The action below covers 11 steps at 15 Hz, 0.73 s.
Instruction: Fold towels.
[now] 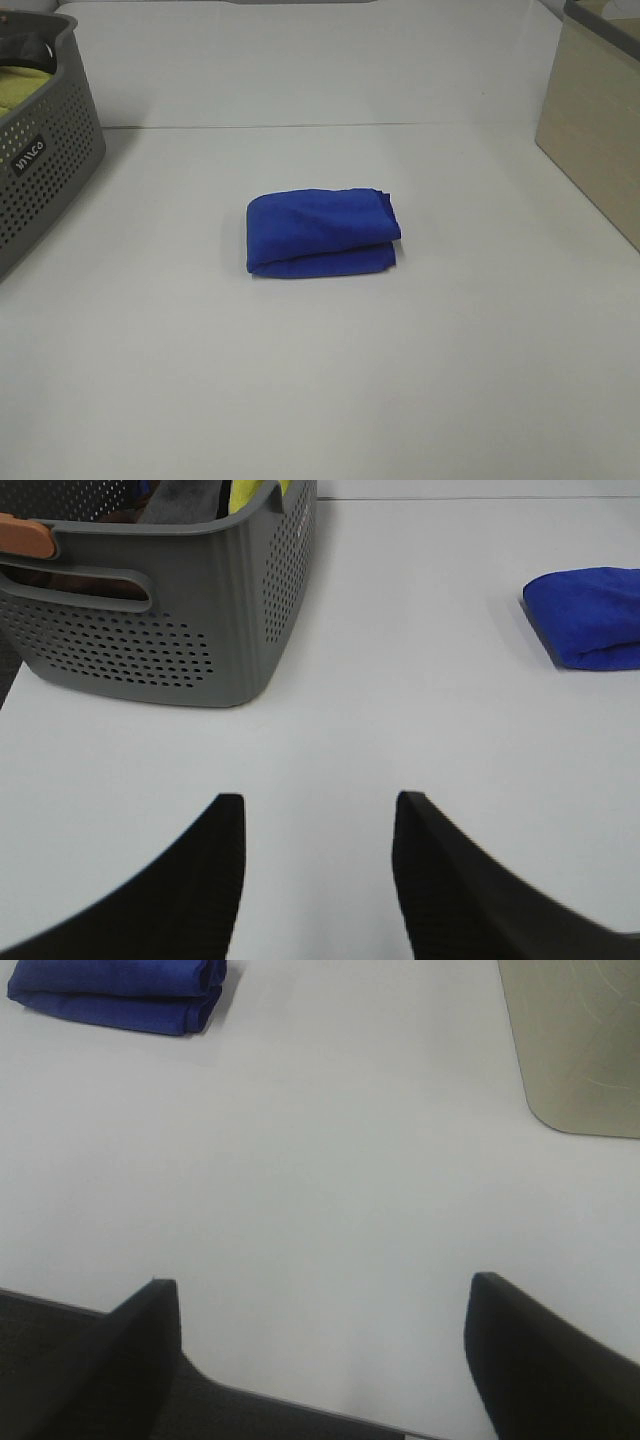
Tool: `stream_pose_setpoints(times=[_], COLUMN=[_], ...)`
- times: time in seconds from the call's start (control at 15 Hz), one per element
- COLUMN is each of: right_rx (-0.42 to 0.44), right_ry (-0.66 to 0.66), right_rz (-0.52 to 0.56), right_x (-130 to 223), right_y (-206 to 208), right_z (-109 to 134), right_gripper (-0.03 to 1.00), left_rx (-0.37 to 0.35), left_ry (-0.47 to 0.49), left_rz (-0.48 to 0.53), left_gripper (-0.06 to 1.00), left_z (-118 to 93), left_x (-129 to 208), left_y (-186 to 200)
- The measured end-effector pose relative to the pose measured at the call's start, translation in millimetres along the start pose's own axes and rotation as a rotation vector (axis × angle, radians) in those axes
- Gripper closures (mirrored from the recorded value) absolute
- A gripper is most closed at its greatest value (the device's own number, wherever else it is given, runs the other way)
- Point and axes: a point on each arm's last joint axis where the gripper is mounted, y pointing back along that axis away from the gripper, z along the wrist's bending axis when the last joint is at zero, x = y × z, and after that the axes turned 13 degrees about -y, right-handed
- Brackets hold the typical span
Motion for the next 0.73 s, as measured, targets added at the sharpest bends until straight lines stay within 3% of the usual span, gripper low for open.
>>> stream_pose_setpoints(times=[0.13,0.73], right_rx=[-0.010,-0.011], right_ry=[0.007,0.007], right_rz=[-0.060,-0.066], right_x=[5.7,6.2], right_y=[6.9,7.6], right_z=[0.7,0.8], right_gripper=[0.20,0.20], left_rx=[0.000,0.000], left_ry=[0.000,0.000], left_rz=[0.000,0.000], left_gripper=[0.49,0.49], left_z=[0.0,0.0], left_x=[0.0,0.0], left_y=[0.0,0.0])
